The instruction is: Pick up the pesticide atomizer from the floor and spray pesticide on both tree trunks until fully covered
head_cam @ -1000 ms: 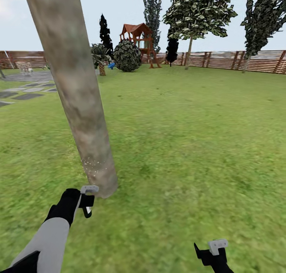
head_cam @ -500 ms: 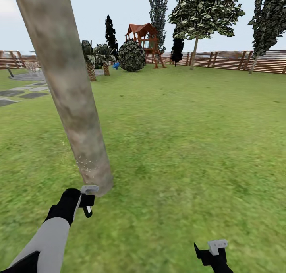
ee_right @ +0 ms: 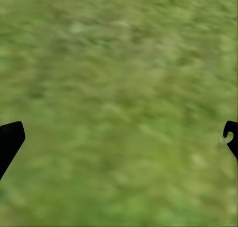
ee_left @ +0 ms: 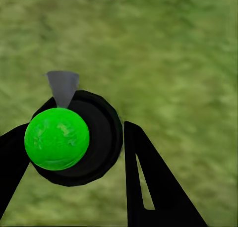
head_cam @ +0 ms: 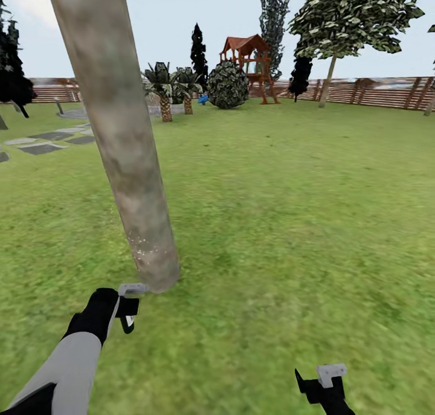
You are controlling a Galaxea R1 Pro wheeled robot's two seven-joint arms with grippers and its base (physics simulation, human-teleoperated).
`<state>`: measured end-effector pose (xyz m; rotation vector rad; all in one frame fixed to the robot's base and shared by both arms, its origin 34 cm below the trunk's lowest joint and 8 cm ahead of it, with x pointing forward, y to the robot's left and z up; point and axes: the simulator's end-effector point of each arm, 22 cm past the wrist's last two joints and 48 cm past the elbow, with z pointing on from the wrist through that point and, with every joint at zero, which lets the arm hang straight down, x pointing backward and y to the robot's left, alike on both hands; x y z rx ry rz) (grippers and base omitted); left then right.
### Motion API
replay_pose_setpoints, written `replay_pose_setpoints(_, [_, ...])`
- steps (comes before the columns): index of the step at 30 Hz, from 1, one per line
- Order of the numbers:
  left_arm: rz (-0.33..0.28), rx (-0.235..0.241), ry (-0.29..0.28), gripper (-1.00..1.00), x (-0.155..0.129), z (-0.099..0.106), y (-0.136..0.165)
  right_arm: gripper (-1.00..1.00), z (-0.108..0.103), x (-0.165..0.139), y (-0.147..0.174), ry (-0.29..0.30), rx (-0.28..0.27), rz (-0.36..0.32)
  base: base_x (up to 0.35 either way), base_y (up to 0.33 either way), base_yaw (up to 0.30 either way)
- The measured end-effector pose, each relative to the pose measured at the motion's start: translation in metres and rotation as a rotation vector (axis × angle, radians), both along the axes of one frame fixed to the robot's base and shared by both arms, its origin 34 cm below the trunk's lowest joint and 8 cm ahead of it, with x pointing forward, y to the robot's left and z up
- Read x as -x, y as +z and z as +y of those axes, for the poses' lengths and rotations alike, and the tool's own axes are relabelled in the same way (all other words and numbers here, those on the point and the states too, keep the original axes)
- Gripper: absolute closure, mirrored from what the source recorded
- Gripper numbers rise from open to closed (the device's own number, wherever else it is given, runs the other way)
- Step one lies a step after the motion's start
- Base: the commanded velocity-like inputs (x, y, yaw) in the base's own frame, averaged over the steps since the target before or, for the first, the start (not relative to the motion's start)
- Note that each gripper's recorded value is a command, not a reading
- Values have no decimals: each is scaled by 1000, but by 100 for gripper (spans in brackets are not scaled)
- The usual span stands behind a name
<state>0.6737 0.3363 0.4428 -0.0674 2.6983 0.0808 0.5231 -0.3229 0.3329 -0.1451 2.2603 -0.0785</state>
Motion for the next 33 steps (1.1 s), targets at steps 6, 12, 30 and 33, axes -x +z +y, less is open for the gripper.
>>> replay_pose_setpoints(6, [10, -18, 11, 100, 4, 12, -2, -100, 0, 0, 0, 0, 0, 0, 144, -271, 157])
replay_pose_setpoints(12, [9, -19, 10, 100, 3, 12, -2, -100, 0, 0, 0, -1, 0, 0, 146, -271, 5])
replay_pose_setpoints(30, [14, -78, 47, 100, 7, 37, 0, -100, -2, 0, 0, -3, 1, 0, 61, -229, 129])
replay_pose_setpoints(33, [3, -81, 53, 100, 3, 39, 4, -100, -3, 0, 0, -3, 3, 0, -6, -4, 171])
